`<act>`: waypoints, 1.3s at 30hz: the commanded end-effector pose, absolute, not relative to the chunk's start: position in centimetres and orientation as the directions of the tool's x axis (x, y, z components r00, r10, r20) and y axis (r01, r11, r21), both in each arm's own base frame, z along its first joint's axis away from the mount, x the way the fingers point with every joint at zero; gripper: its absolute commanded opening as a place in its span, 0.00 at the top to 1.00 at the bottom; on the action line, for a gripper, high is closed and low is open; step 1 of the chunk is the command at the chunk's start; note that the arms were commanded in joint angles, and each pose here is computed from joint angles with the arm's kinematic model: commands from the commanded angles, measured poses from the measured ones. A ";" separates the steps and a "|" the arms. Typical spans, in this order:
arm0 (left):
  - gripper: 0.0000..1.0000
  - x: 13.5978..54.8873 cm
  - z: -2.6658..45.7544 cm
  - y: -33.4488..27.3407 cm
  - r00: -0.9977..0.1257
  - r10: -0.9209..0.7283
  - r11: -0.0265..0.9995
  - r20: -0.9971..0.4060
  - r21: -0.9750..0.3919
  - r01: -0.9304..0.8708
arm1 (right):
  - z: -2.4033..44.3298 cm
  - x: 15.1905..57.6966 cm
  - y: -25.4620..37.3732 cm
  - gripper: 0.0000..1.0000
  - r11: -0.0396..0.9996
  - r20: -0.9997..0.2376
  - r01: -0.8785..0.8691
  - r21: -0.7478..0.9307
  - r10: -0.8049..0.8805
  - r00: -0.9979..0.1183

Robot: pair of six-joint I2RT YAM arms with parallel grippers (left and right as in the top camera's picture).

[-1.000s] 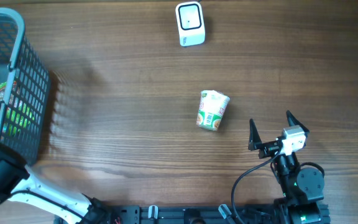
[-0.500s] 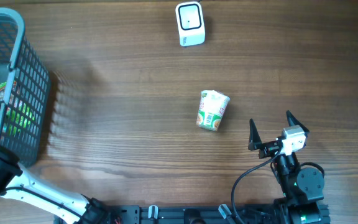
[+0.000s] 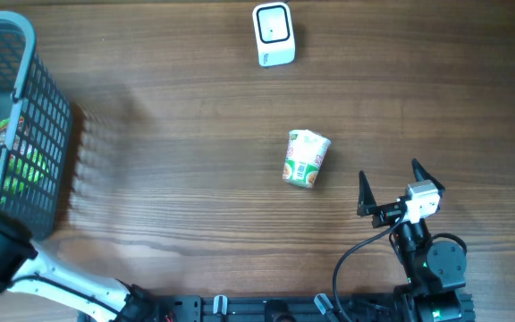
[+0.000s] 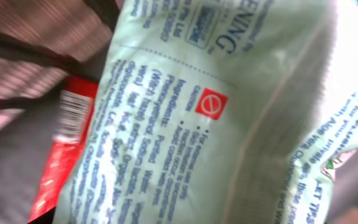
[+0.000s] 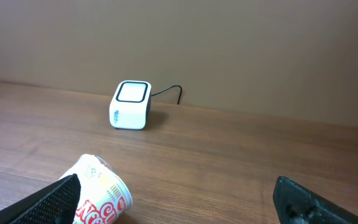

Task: Scan the item barcode
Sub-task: 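Reach the left gripper into the basket and grasp the mint-green packet, then place the mint-green packet beside the noodle cup and release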

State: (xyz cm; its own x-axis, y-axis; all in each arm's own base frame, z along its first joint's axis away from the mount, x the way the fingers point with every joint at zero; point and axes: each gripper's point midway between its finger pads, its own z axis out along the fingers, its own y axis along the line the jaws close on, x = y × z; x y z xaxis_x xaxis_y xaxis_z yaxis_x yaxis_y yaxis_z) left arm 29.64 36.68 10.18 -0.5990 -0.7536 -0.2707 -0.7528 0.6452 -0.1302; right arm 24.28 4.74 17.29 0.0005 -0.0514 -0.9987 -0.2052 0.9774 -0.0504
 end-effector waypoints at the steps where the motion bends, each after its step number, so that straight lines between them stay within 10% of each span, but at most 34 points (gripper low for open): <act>1: 0.37 31.4 23.1 36.8 -0.458 -0.704 0.647 -0.543 -0.225 -0.729 | 17.4 24.3 4.7 0.00 0.977 -0.999 -0.206 -0.052 -0.052 0.008; 7: 0.41 31.7 39.1 27.2 -0.200 -0.704 0.657 -0.681 -0.520 -0.546 | 17.4 24.3 4.7 0.00 0.977 -0.999 -0.206 -0.052 -0.052 0.008; 13: 0.43 33.6 43.1 9.0 -0.438 -0.573 0.814 -0.693 -0.545 -0.203 | 17.4 24.3 4.7 0.00 0.977 -0.999 -0.206 -0.052 -0.052 0.008; 23: 0.44 34.1 28.4 -11.1 -0.935 -0.089 0.959 -0.344 -0.284 0.014 | 17.4 24.3 4.7 0.00 0.977 -0.999 -0.206 -0.052 -0.051 0.008; 35: 0.42 34.2 4.4 -22.8 -0.991 0.137 0.972 0.007 -0.194 0.133 | 17.4 24.3 4.7 0.00 0.977 -0.999 -0.206 -0.052 -0.052 0.008; 36: 0.40 34.2 4.1 -23.0 -0.990 0.141 0.971 0.005 -0.195 0.137 | 17.4 24.3 4.7 0.00 0.977 -0.999 -0.206 -0.052 -0.052 0.008; 37: 0.00 34.3 4.1 -23.0 -0.990 0.141 0.971 0.004 -0.196 0.137 | 17.4 24.3 4.7 0.00 0.977 -0.999 -0.206 -0.052 -0.052 0.008; 39: 0.00 34.4 4.3 -22.8 -0.991 0.135 0.971 0.001 -0.197 0.132 | 17.4 24.3 4.7 0.00 0.977 -0.999 -0.206 -0.052 -0.052 0.008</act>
